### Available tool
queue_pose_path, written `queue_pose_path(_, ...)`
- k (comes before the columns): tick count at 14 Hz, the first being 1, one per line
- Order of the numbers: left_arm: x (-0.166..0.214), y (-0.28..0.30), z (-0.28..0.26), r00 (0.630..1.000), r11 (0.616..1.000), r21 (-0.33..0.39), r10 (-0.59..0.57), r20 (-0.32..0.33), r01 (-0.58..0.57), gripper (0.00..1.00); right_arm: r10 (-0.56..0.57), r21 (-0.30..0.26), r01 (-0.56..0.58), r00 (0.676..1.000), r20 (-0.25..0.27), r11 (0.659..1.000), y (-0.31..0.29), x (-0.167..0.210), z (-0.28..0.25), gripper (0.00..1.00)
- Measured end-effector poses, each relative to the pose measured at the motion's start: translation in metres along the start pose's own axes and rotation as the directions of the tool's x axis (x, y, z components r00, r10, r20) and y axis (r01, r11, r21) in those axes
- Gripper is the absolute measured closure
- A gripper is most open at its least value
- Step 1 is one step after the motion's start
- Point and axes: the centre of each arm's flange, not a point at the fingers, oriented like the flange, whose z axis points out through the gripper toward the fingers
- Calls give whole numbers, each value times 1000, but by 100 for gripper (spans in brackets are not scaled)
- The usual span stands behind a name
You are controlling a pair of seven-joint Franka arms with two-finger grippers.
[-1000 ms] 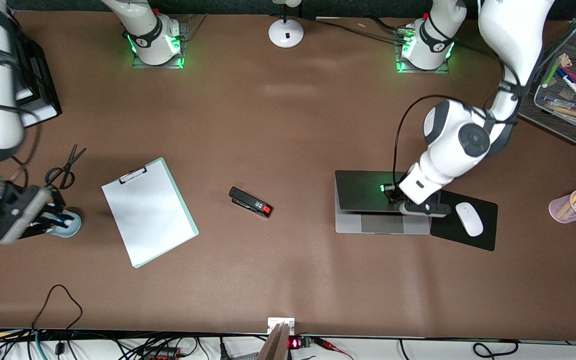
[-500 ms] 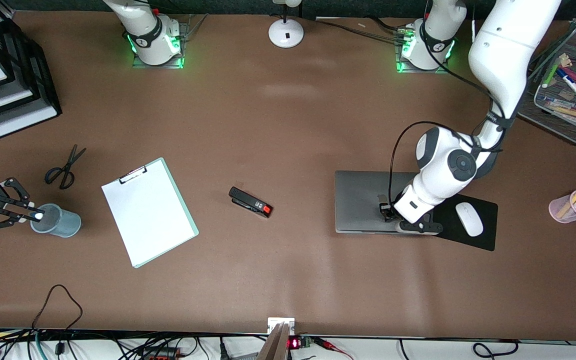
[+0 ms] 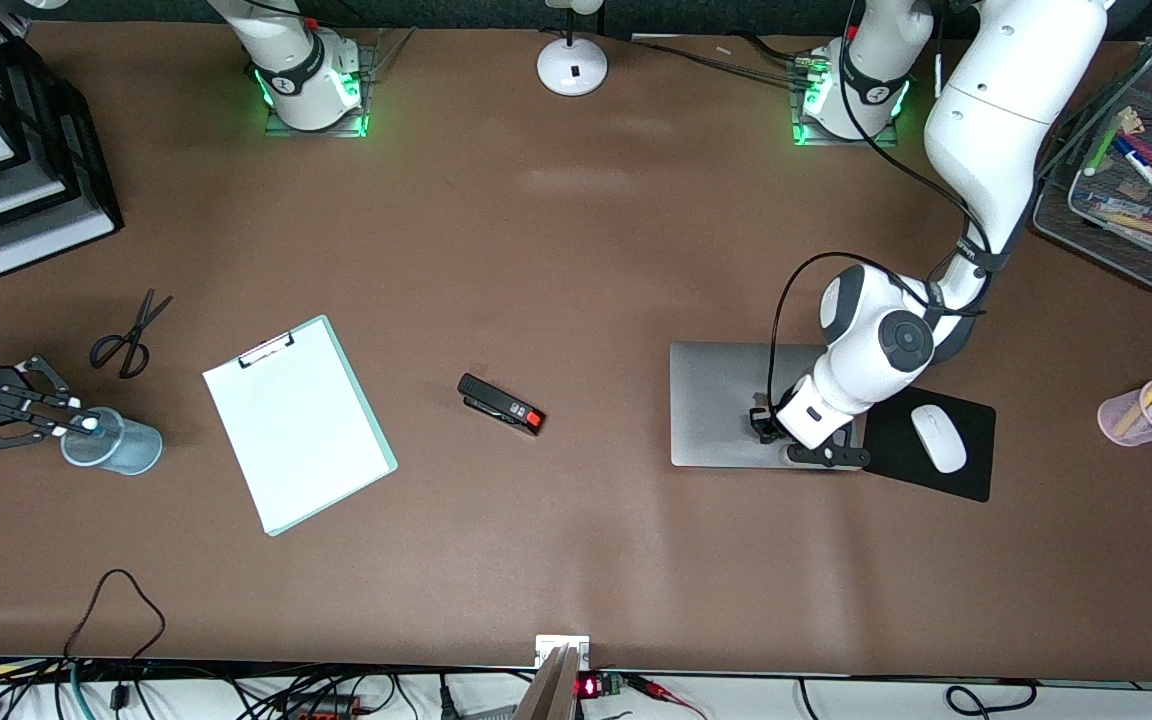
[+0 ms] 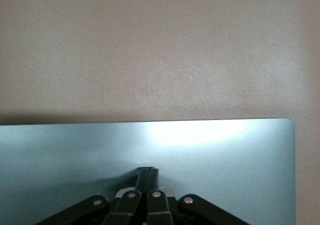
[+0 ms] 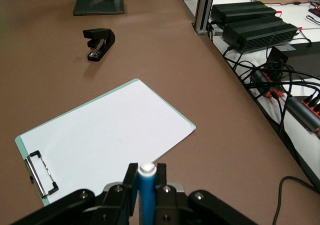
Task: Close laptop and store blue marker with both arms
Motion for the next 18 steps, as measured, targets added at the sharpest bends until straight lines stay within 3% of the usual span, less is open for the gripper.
queue_pose_path(2,0,0,0,1000,1000,0,0,-1,0,99,-6,1,6,1000,-2,1000,-1,-5,1,81)
queue_pose_path(3,2,-1,-1,1000,1000,3,3,-4,-3,99,-4,-1,4,1000,-2,1000,-1,-6,0,76)
queue_pose_path(6,16,0,-20,1000,1000,17,20,-10,-20,99,38,-7,-38,999,-2,999,-1,-7,-4,47)
queue_pose_path(10,42,18,-105,993,997,61,33,116,-41,99,195,-12,-195,980,41,981,4,10,-17,6)
queue_pose_path(12,47,26,-153,983,995,88,38,178,-55,96,281,-2,-282,952,119,959,9,37,-19,0)
queue_pose_path(14,46,30,-188,973,988,118,68,221,-96,93,339,-13,-347,908,247,938,13,85,-19,0)
queue_pose_path(16,43,35,-213,964,983,129,100,245,-135,77,386,-55,-393,852,354,918,12,141,-18,0)
queue_pose_path(18,38,39,-237,958,976,129,140,251,-176,60,433,-86,-441,793,429,894,5,187,-12,0)
